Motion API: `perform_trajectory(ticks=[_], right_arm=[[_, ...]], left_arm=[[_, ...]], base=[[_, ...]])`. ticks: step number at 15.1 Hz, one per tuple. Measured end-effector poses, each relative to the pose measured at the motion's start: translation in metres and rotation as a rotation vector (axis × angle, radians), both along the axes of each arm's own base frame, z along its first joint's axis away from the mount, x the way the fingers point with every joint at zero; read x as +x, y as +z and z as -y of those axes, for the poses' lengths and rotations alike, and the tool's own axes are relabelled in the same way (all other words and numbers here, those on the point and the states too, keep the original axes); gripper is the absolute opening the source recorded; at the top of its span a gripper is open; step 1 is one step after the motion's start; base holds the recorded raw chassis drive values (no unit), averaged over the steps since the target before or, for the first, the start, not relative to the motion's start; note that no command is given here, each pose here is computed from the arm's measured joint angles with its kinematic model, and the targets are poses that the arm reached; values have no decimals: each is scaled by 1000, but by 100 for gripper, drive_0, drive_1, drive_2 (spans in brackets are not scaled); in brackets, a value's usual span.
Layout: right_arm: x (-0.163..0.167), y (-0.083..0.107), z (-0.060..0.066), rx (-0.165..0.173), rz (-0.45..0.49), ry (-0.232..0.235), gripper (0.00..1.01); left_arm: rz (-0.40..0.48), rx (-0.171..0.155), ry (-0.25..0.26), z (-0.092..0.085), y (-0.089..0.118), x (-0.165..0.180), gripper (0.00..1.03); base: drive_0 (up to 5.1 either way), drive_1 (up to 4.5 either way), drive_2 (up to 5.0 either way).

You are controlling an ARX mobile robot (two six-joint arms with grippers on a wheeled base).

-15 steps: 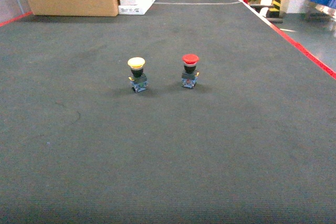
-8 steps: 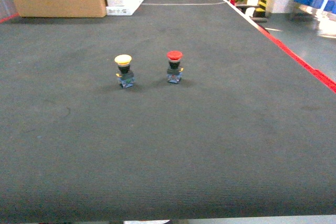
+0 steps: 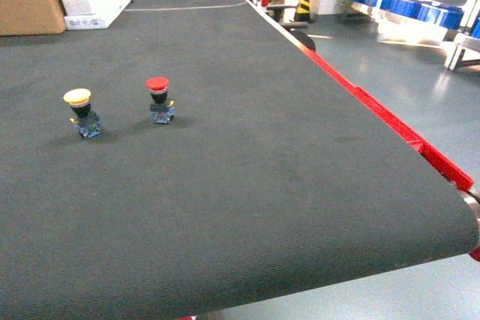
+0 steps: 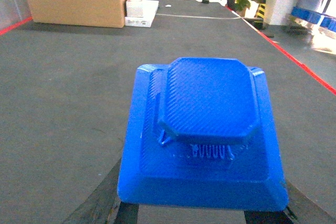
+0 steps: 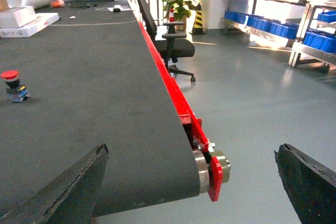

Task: Pick blue part to blue bin on bottom shelf

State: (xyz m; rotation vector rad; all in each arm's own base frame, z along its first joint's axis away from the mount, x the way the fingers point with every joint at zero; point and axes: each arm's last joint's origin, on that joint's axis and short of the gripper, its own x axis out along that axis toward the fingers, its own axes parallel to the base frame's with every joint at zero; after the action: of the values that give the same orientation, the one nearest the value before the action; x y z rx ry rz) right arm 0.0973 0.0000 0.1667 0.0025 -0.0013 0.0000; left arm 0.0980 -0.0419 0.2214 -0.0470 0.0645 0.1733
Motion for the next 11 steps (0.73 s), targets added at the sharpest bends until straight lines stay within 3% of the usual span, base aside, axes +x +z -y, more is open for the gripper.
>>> perform_trajectory(ticks=[11], right_arm=[[0, 0, 0, 0, 0, 0, 98]], left_arm=[[0, 0, 0, 0, 0, 0, 43]], base=[[-150, -150, -150]])
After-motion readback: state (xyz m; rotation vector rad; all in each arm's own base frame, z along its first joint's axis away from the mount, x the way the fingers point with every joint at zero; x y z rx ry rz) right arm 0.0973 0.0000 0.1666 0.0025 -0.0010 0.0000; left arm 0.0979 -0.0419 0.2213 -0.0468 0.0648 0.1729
